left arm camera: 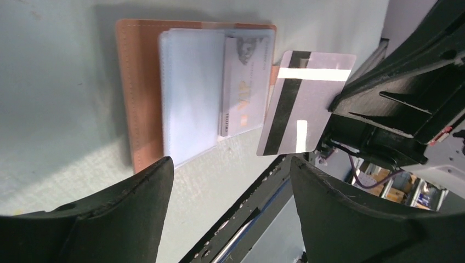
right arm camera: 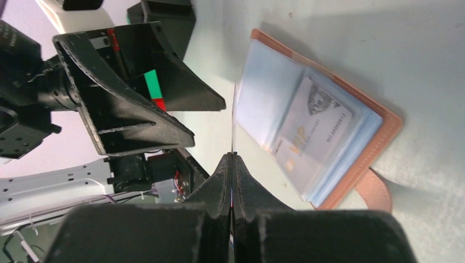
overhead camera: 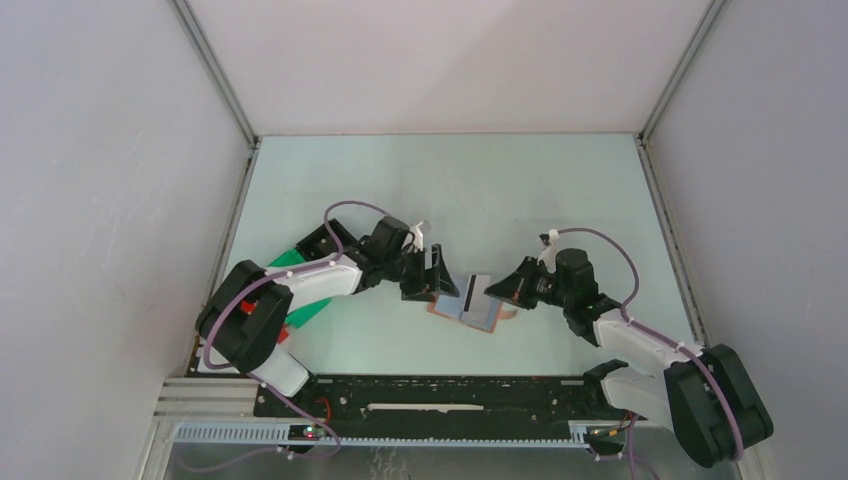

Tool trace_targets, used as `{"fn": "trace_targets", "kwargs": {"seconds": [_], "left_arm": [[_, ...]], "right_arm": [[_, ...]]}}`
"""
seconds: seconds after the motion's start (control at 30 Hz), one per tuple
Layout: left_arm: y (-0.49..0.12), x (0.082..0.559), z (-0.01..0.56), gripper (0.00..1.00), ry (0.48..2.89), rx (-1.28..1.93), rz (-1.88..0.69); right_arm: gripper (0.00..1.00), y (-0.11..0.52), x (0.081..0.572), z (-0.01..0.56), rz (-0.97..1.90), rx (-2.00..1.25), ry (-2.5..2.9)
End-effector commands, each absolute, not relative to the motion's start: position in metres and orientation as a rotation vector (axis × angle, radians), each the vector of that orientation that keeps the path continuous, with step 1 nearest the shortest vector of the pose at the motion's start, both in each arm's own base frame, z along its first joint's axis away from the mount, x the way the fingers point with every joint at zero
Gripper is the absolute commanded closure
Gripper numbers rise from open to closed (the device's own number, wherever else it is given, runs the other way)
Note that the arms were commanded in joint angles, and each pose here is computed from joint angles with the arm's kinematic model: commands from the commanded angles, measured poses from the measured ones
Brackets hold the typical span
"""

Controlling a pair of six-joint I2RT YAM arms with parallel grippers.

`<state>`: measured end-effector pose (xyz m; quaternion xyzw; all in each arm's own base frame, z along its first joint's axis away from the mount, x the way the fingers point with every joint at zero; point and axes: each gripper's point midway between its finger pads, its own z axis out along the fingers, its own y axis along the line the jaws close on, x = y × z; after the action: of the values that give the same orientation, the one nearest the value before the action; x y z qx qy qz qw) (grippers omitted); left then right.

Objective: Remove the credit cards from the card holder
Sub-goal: Remove the credit card from the card holder.

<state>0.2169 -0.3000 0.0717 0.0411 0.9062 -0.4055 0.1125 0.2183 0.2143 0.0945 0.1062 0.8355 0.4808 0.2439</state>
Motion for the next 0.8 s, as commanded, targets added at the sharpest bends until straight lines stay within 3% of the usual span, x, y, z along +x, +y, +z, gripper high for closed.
{"fn": "trace_targets", "kwargs": {"seconds": [0.0, 0.33, 0.77], "left_arm": [[-0.322, 0.223, 0.108, 0.17, 2.512, 0.259, -1.382], [-0.332, 0.218, 0.129, 0.17, 2.404, 0.257, -1.619], [-0.336, 0.217, 0.134, 0.2, 2.377, 0.23, -1.694]], "right_arm": [[1.0, 0.223, 0.226, 0.118, 1.413, 0.249, 2.187], [1.0, 0.232, 0.226, 0.135, 1.512, 0.229, 2.132], [1.0, 0.241, 0.224, 0.152, 1.614, 0.18, 2.08]]}}
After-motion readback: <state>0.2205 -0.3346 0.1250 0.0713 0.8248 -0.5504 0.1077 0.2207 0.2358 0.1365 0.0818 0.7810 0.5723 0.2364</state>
